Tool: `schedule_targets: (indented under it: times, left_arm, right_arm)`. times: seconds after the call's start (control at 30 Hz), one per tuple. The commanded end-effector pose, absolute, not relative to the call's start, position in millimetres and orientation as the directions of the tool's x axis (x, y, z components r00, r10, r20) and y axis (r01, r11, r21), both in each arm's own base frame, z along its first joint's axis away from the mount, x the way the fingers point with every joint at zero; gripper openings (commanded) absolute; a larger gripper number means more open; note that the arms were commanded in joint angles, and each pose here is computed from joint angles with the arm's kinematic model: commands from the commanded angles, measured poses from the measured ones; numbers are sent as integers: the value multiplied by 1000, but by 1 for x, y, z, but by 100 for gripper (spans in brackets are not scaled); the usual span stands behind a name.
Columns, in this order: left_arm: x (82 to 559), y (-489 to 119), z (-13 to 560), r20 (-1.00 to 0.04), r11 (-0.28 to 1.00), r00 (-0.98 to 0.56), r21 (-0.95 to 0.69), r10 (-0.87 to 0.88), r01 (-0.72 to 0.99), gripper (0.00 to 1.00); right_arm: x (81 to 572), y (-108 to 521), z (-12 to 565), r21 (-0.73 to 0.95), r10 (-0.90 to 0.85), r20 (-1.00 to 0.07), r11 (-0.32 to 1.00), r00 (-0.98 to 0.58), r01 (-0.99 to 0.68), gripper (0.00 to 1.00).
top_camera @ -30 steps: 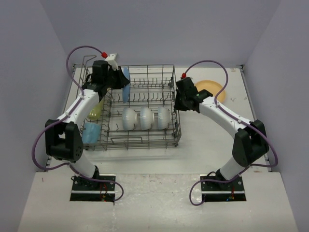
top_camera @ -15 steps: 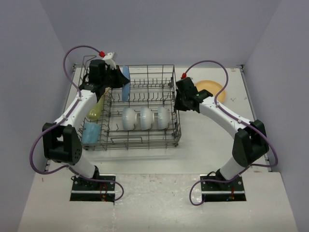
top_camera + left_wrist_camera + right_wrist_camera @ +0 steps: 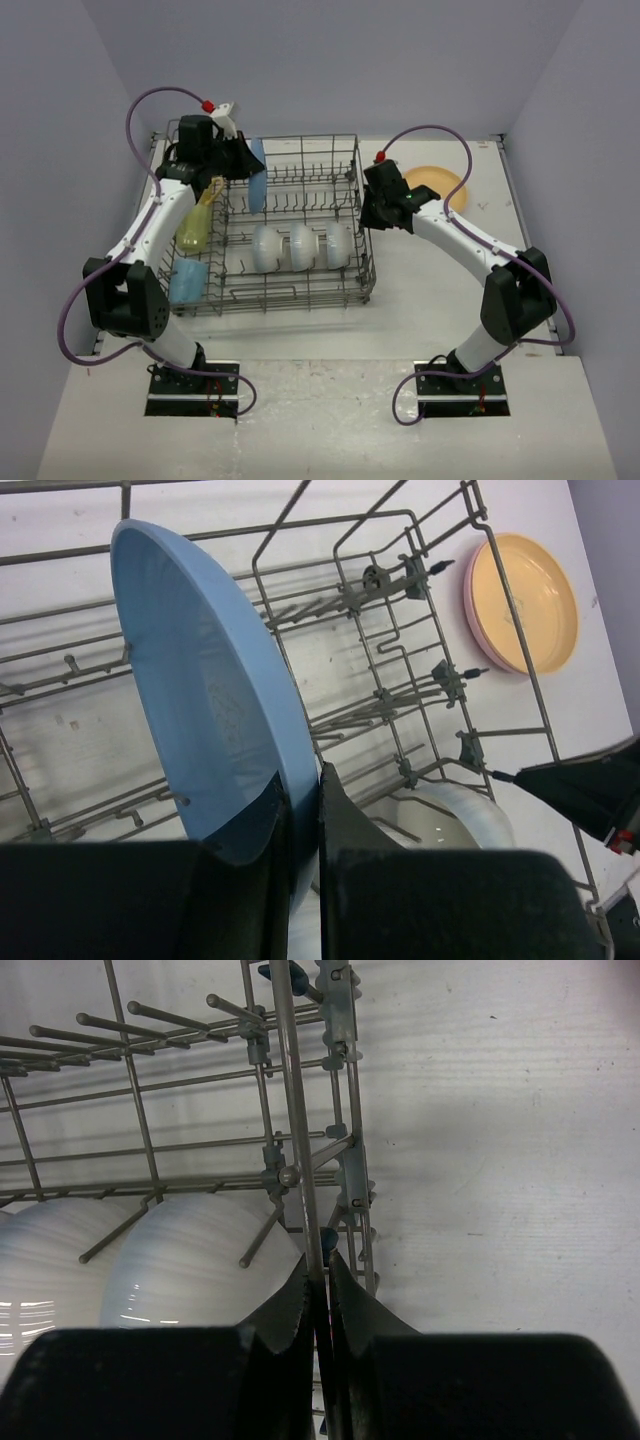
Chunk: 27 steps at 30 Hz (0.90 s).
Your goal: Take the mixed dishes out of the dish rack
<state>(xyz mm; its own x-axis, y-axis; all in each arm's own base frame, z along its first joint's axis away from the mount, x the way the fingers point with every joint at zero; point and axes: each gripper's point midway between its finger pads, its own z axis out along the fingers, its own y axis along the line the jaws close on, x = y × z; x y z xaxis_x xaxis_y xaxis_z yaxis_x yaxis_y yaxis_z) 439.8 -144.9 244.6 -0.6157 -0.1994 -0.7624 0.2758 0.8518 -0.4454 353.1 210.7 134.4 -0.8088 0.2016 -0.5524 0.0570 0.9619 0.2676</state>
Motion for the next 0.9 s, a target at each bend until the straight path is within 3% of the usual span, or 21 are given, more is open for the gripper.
schedule_targets:
  times: [0.0,0.4,0.6,0.73,0.77,0.83,0.87]
  left_arm:
    - [404,-167,472,-981,740,-27,-164,-193,652,0]
    - [404,-176,493,-988,699,4,-106,-154,707,0]
    - [379,-198,473,-995,650,100,76,0,756,0]
    - [359,-231,439,-968,633,176,250,180,733,0]
    - [353,-233,435,-959,619,199,282,202,733,0]
    - [347,-242,406,-934,574,217,347,284,742,0]
    - [344,-243,400,-922,562,235,375,308,737,0]
  right_arm:
    - [353,189,97,193,288,-505,956,-813,219,0]
    - [355,194,103,216,307,-498,950,-811,227,0]
    - [369,205,159,296,310,-563,941,-766,163,30]
    - [378,207,221,348,312,-639,932,-703,98,66]
    - [379,206,235,361,321,-654,928,-685,90,79]
    - [376,200,276,403,350,-693,913,-631,64,88]
    - [375,196,290,417,365,-704,907,-609,61,97]
